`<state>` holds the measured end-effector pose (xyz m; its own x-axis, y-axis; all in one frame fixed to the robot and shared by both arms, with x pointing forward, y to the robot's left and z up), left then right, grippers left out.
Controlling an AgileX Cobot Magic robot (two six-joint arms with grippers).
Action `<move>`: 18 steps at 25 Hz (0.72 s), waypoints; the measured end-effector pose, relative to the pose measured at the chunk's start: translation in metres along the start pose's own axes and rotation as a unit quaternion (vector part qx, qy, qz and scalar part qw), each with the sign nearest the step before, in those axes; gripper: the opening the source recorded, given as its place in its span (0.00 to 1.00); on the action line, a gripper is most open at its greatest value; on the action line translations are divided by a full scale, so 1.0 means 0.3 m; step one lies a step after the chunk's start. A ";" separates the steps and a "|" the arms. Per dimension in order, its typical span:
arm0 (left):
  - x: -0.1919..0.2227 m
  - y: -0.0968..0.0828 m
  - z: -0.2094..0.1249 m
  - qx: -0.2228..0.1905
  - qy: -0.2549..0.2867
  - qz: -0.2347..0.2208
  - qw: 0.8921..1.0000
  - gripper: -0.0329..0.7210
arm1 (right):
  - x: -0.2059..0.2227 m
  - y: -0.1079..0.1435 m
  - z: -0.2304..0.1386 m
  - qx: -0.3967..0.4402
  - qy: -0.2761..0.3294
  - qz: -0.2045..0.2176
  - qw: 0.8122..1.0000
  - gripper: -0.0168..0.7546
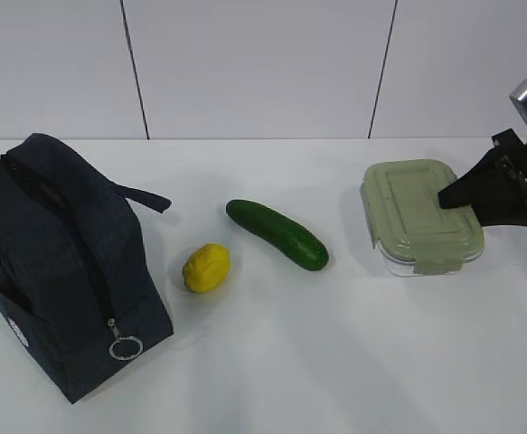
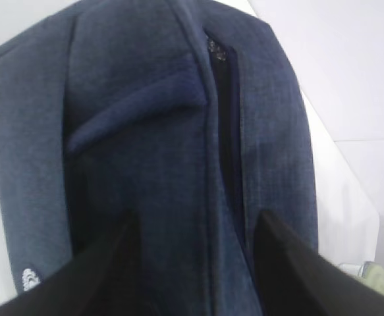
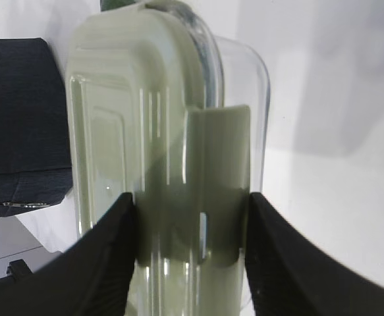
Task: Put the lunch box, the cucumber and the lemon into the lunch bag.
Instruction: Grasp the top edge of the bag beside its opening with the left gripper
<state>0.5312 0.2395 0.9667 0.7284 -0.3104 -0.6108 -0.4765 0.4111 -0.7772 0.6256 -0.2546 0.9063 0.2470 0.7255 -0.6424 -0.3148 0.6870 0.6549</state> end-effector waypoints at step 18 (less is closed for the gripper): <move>0.095 -0.013 -0.072 0.009 0.033 0.010 0.999 0.58 | 0.000 -0.001 -0.002 -0.001 0.001 -0.001 1.000 0.49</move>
<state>0.5432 0.2105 0.9488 0.6844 -0.3572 -0.6356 -0.4814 0.4334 -0.7619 0.6253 -0.2548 0.9060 0.2452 0.7243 -0.6444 -0.3156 0.6881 0.6533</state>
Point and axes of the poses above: a point on each arm's last joint axis where the gripper is mounted, x pointing out along that axis toward the gripper, y along the wrist's bending axis when the last joint is at zero, z = x × y, the point moved 10 cm from there along x, pointing out along that axis toward the gripper, and after that the axes turned 10 degrees about -x, right-handed, at the moved point
